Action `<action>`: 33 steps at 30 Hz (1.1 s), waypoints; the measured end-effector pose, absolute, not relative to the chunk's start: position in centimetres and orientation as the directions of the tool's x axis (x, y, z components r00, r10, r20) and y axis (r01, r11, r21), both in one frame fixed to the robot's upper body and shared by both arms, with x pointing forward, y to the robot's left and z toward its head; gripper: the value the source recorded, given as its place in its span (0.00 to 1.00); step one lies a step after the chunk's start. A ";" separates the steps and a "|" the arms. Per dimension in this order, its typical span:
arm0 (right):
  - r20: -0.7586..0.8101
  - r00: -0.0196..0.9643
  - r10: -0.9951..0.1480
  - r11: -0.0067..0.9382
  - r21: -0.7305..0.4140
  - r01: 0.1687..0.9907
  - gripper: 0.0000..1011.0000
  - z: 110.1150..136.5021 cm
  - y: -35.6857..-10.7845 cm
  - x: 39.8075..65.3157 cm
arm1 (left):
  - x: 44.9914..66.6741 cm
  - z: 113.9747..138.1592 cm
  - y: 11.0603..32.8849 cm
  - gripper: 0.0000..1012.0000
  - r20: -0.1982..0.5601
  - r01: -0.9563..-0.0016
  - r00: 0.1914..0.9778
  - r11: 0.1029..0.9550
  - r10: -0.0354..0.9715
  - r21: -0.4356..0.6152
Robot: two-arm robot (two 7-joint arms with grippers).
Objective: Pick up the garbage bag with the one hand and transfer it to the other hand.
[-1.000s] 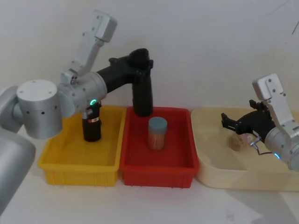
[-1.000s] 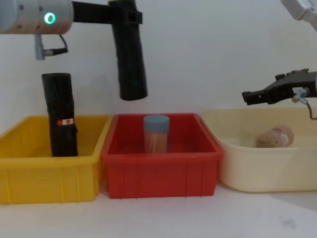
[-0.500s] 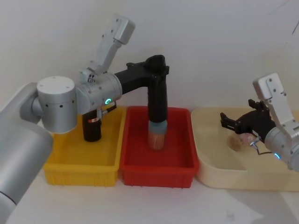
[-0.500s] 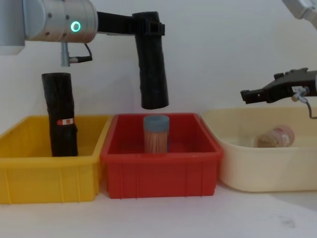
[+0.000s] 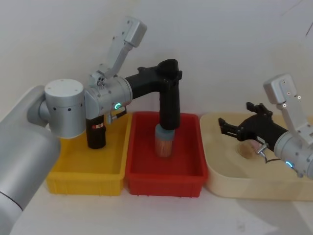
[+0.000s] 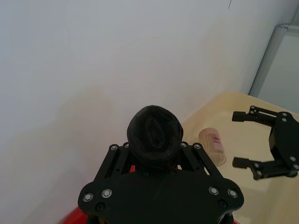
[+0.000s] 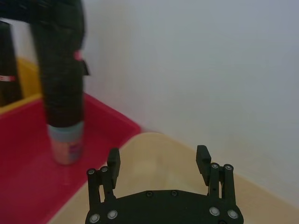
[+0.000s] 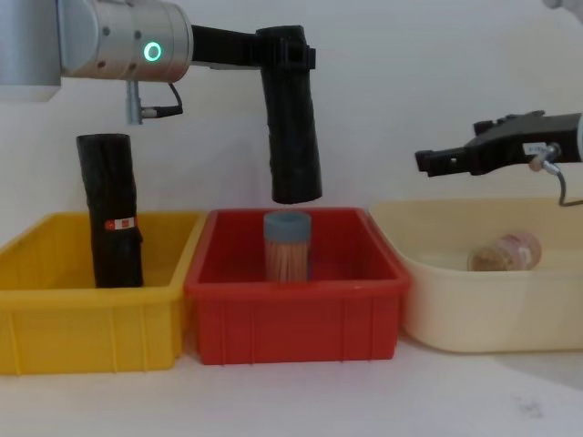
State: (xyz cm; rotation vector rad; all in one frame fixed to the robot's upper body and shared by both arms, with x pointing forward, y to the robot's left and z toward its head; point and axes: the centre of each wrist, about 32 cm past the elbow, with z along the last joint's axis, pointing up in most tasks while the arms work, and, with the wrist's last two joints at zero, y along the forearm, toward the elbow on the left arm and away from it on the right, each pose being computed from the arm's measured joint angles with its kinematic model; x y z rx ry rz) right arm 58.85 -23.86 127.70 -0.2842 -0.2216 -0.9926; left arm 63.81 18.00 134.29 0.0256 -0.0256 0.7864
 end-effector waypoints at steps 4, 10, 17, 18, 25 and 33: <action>0.301 0.574 -0.761 0.561 -0.139 0.816 0.99 127.9 -23.4 58.7 | 63.9 134.3 17.9 0.36 0.031 -0.706 0.708 0.708 0.705 0.015; 0.286 0.646 -0.708 0.632 -0.151 0.760 0.99 128.2 -22.1 58.8 | 64.0 134.3 17.8 0.36 0.029 -0.703 0.711 0.711 0.703 0.016; 0.270 0.702 -0.659 0.687 -0.166 0.708 0.99 128.3 -20.1 59.6 | 64.0 134.3 17.8 0.36 0.028 -0.702 0.712 0.712 0.701 0.017; 0.267 0.712 -0.650 0.695 -0.169 0.699 0.99 128.3 -19.6 59.8 | 64.0 134.3 17.8 0.36 0.028 -0.702 0.712 0.712 0.701 0.017; 0.256 0.736 -0.626 0.720 -0.172 0.672 0.99 128.4 -18.0 60.9 | 64.1 134.2 17.8 0.36 0.027 -0.701 0.713 0.713 0.700 0.018; 0.241 0.747 -0.620 0.733 -0.163 0.661 0.99 128.6 -16.4 62.1 | 64.1 134.3 17.7 0.36 0.027 -0.700 0.714 0.714 0.699 0.018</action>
